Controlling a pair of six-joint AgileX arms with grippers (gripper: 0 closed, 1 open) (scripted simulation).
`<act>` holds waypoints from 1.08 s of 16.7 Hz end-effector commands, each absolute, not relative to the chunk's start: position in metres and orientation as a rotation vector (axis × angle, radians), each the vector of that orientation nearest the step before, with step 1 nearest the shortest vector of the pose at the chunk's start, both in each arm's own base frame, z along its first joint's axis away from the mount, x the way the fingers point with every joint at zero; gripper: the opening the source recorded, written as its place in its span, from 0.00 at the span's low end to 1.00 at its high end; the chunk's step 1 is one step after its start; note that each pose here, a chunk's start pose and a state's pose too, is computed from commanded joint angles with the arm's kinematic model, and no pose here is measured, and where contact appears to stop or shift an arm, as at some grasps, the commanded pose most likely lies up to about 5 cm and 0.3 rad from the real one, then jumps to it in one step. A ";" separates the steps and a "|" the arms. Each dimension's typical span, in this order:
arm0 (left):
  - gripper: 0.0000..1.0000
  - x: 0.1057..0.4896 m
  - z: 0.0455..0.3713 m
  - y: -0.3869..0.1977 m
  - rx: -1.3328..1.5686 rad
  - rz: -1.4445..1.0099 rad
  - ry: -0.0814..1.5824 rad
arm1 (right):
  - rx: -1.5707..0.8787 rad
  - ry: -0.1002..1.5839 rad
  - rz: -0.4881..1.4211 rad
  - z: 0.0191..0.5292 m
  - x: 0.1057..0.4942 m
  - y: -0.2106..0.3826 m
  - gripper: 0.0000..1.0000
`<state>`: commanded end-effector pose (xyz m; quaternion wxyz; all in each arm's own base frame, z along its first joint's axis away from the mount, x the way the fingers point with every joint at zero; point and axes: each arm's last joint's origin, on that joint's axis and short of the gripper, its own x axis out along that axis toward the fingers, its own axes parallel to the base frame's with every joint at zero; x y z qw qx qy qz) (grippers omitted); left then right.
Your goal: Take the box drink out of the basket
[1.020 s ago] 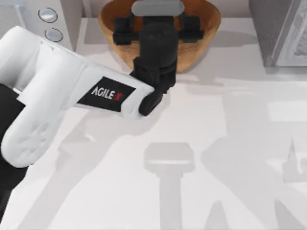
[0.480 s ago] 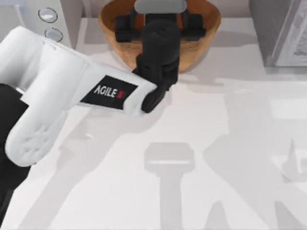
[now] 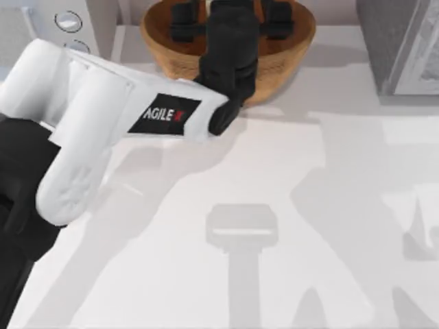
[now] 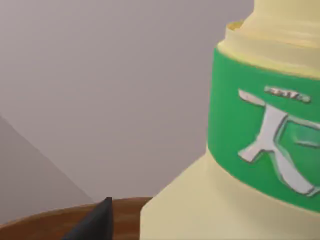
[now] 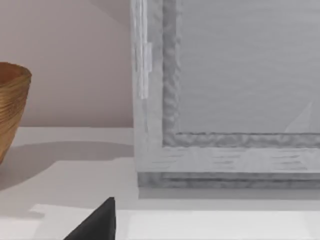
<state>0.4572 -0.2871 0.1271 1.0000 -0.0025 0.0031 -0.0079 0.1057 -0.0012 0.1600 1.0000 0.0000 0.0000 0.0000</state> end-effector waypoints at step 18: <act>0.00 0.458 0.127 -0.287 -0.005 -0.016 0.006 | 0.000 0.000 0.000 0.160 0.106 -0.001 1.00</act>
